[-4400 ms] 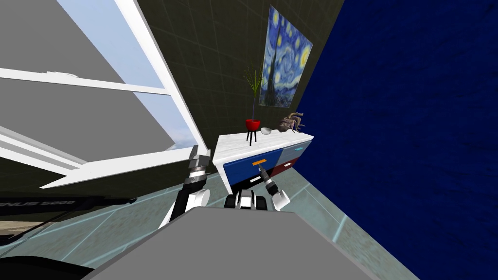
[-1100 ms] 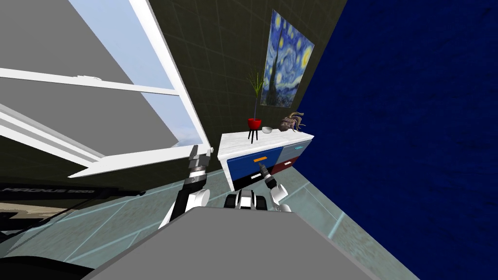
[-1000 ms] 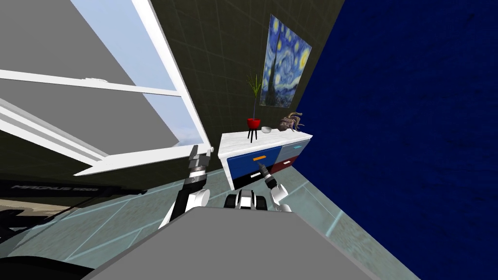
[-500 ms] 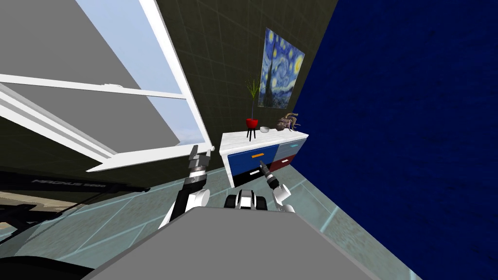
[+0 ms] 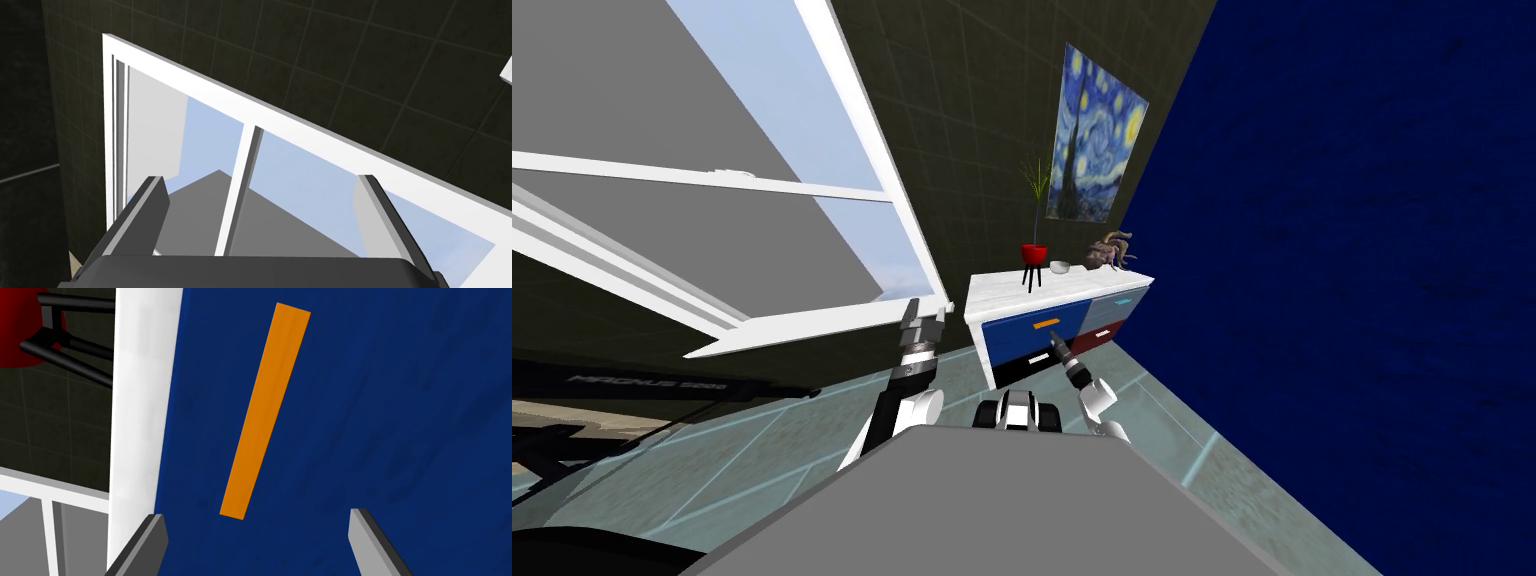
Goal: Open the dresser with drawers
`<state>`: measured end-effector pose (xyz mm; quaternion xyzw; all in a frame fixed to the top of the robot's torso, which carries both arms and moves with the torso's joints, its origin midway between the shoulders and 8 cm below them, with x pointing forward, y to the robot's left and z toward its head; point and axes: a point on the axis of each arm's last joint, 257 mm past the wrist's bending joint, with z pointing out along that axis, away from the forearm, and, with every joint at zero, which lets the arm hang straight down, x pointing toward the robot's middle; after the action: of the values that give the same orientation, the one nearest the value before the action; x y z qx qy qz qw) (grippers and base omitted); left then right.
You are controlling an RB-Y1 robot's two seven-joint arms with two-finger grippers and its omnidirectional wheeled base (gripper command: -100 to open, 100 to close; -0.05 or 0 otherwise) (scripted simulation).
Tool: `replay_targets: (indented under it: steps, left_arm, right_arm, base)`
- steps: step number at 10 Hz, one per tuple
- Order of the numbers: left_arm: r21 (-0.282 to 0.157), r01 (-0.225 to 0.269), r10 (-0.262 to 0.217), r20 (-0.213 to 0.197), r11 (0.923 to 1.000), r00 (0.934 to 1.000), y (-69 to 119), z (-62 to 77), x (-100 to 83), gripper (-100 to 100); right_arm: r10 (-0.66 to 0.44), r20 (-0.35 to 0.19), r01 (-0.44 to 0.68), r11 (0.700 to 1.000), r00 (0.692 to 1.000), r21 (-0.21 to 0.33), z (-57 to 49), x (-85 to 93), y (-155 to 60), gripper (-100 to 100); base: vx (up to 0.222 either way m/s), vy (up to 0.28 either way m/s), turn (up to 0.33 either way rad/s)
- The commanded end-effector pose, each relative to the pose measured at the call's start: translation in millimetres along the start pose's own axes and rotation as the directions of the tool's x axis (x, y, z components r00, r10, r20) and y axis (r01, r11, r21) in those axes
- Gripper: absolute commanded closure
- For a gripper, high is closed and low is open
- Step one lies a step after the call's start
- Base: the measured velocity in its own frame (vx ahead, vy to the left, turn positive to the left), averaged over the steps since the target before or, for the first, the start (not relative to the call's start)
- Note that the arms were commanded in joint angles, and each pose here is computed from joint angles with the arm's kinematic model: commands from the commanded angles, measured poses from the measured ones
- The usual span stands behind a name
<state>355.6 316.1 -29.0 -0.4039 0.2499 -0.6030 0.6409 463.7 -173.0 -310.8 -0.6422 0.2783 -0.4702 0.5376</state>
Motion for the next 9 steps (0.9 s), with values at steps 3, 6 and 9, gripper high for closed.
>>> replay_targets:
  steps: [3,6,9]
  left_arm:
    - [0.000,0.000,0.000,0.000,1.0000,1.0000,0.0,0.0,0.0,0]
    - [0.000,0.000,0.000,0.000,1.0000,1.0000,0.0,0.1,0.0,0]
    - [0.000,0.000,0.000,0.000,1.0000,1.0000,0.0,0.0,0.0,0]
  right_arm:
    - [0.067,-0.019,-0.067,0.997,0.998,0.023,11.4,-18.7,-9,-100]
    - [0.118,-0.031,-0.117,0.992,0.993,0.046,20.9,-33.5,-19,-100]
    - [0.108,-0.031,-0.107,0.993,0.994,0.044,22.3,-28.8,-21,-100]
  base:
    - [0.073,0.044,0.006]
    - [-0.004,-0.001,0.001]
    - [0.026,0.007,0.022]
